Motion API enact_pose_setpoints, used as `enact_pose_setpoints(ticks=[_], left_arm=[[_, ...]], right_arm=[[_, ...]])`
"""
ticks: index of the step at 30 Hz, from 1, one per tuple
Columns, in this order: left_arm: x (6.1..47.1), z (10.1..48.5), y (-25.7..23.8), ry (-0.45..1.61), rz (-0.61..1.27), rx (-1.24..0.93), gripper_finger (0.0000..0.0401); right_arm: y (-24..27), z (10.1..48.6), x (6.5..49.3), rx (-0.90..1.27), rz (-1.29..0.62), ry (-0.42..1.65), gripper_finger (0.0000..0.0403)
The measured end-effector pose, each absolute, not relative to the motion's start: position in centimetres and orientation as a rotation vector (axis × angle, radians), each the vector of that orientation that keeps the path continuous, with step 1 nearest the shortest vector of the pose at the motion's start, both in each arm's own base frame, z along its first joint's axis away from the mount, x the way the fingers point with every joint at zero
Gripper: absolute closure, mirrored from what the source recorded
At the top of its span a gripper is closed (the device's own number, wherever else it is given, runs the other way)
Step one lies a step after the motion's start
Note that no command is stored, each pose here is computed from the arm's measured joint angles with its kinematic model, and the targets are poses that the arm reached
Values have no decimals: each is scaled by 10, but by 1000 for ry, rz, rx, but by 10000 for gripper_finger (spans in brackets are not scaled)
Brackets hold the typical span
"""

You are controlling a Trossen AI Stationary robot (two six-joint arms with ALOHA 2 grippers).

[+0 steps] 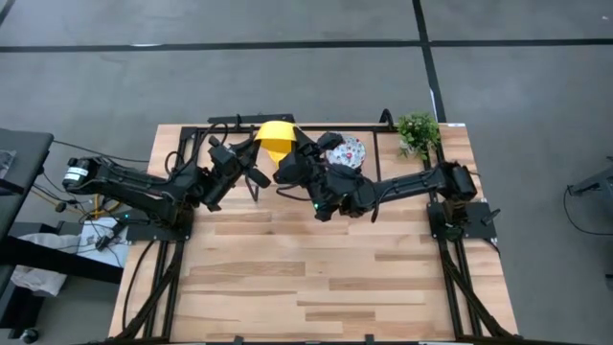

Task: Pick & Place Mini bowls
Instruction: Stack the yellow bowl on the yellow bowl on the shelf

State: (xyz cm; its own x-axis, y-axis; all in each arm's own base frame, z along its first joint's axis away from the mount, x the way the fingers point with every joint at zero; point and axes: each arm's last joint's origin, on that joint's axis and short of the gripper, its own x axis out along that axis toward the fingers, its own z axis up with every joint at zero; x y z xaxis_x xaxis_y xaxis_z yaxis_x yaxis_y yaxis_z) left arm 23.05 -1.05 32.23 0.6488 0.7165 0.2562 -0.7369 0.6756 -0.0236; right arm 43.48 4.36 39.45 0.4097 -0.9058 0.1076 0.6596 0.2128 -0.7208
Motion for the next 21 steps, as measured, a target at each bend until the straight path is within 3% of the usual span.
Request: enact_pose_setpoints(ticks=[21], left_arm=[[233, 317, -12, -210, 782, 120, 398]], right_arm=[[74, 389, 431, -874, -1075, 474, 246]])
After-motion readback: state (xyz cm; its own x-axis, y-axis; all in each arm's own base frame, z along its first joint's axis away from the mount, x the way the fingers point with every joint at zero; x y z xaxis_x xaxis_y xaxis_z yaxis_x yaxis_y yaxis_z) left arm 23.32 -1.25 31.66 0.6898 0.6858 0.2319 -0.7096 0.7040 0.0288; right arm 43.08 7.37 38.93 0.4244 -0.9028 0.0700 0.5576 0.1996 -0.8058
